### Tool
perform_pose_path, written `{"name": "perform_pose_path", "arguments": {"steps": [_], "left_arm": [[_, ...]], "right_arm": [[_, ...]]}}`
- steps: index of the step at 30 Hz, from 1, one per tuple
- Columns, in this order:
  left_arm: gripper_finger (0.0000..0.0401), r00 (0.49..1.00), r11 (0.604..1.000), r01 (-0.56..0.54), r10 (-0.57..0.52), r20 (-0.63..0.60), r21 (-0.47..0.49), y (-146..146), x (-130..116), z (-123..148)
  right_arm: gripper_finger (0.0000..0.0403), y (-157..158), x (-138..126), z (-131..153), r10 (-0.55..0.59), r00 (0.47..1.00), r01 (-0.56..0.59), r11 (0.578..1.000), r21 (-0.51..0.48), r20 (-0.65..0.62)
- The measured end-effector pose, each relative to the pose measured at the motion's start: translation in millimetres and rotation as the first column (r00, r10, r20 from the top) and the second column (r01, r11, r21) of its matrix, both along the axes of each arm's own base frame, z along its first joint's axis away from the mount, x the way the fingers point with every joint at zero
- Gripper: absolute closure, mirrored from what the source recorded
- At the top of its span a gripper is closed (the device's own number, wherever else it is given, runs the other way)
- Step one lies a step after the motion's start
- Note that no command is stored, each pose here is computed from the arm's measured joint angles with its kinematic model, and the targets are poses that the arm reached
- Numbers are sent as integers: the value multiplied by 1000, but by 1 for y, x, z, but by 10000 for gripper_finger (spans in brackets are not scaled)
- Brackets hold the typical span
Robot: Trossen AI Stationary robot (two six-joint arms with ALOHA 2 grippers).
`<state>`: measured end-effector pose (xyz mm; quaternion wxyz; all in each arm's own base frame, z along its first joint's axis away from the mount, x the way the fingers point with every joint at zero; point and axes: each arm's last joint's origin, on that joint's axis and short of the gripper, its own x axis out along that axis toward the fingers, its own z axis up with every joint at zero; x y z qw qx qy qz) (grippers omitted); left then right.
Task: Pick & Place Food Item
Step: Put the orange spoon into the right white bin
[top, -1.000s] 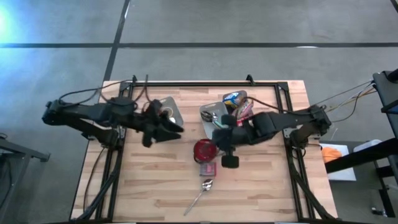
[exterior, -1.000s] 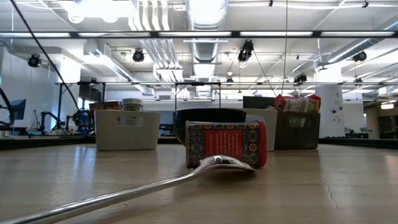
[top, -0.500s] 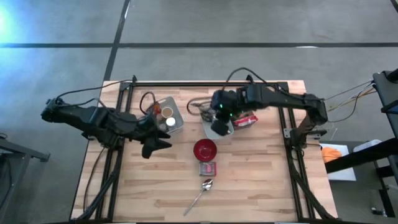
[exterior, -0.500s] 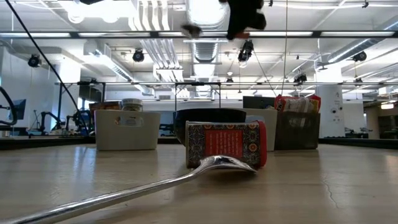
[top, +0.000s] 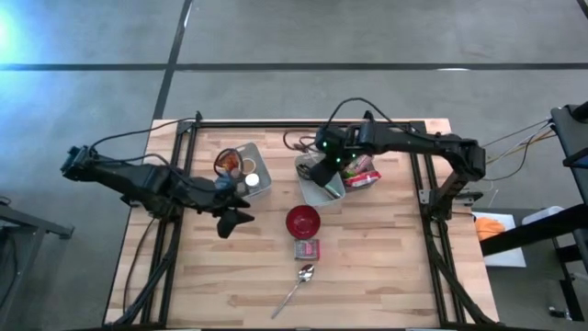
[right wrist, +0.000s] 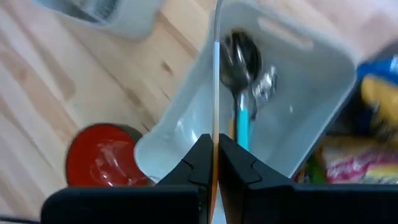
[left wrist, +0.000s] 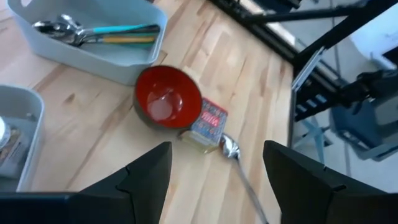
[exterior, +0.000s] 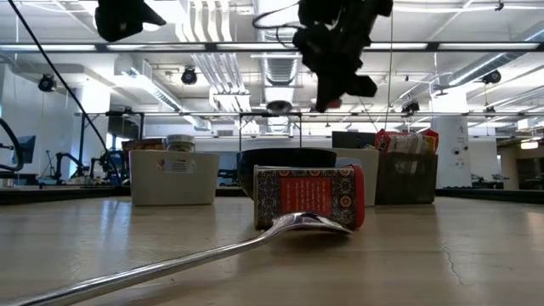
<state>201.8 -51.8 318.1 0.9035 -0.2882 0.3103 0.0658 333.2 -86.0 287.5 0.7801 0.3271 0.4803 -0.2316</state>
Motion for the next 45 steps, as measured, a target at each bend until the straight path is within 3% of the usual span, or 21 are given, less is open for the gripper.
{"name": "perform_pose_path", "arguments": {"steps": [10, 15, 21, 26, 29, 35, 45], "left_arm": [[146, 999, 1000, 9, -9, -31, 21, 0, -1, -7], [146, 1000, 1000, 8, -7, -22, 16, 1, -1, -5], [146, 1000, 1000, -3, 3, 4, -5, 0, 1, -3], [146, 997, 999, -11, 14, 77, -40, -2, 8, 1], [146, 993, 1000, 23, -22, 114, -10, -6, 15, 3], [146, 992, 996, 74, -79, 103, 47, -15, 21, 1], [146, 989, 996, 77, -82, 120, 42, -17, 24, 1]], "right_arm": [[395, 4, -8, -57, -140, 989, 145, 984, 102, -54], [395, 10, -15, -72, -65, 993, 78, 988, 131, -99], [395, 9, -10, -82, 28, 997, -21, 996, 89, -69], [395, 7, -6, -97, 44, 993, -33, 995, 99, -112], [395, 7, -5, -103, 49, 990, -34, 994, 107, -134], [395, 6, -4, -107, 50, 989, -31, 991, 129, -142], [395, 2, -5, -107, 36, 989, -15, 989, 147, -141]]}}
